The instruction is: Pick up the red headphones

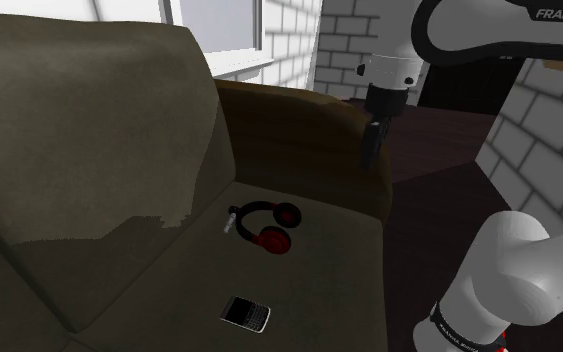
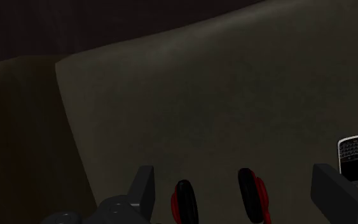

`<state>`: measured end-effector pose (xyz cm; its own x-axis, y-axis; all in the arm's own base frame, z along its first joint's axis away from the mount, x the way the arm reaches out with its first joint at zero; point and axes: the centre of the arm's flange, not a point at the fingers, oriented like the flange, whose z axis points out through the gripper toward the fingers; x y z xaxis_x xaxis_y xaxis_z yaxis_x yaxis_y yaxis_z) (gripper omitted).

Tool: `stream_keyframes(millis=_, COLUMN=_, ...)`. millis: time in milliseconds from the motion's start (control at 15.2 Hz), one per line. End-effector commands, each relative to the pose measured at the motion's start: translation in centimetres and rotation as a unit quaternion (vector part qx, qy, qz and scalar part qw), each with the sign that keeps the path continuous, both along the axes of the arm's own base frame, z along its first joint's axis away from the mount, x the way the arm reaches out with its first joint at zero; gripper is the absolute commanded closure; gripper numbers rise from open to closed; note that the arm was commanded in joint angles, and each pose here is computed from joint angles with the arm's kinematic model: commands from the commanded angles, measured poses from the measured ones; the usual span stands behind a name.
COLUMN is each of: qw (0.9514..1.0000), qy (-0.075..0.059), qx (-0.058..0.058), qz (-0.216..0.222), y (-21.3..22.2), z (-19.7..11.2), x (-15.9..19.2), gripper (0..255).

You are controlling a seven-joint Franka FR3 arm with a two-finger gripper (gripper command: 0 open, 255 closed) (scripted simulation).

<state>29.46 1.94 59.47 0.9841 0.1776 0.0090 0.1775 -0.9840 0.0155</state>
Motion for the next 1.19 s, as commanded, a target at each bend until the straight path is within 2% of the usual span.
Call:
stream_keyframes(millis=0, qw=1.0, qy=0.0, qx=0.0, qz=0.0, y=0.0, z=0.0, x=0.0, gripper=0)
stream_keyframes(millis=1122, qw=0.999, qy=0.041, qx=-0.017, qz=0.012, y=1.2, z=-14.9, x=18.0, gripper=0)
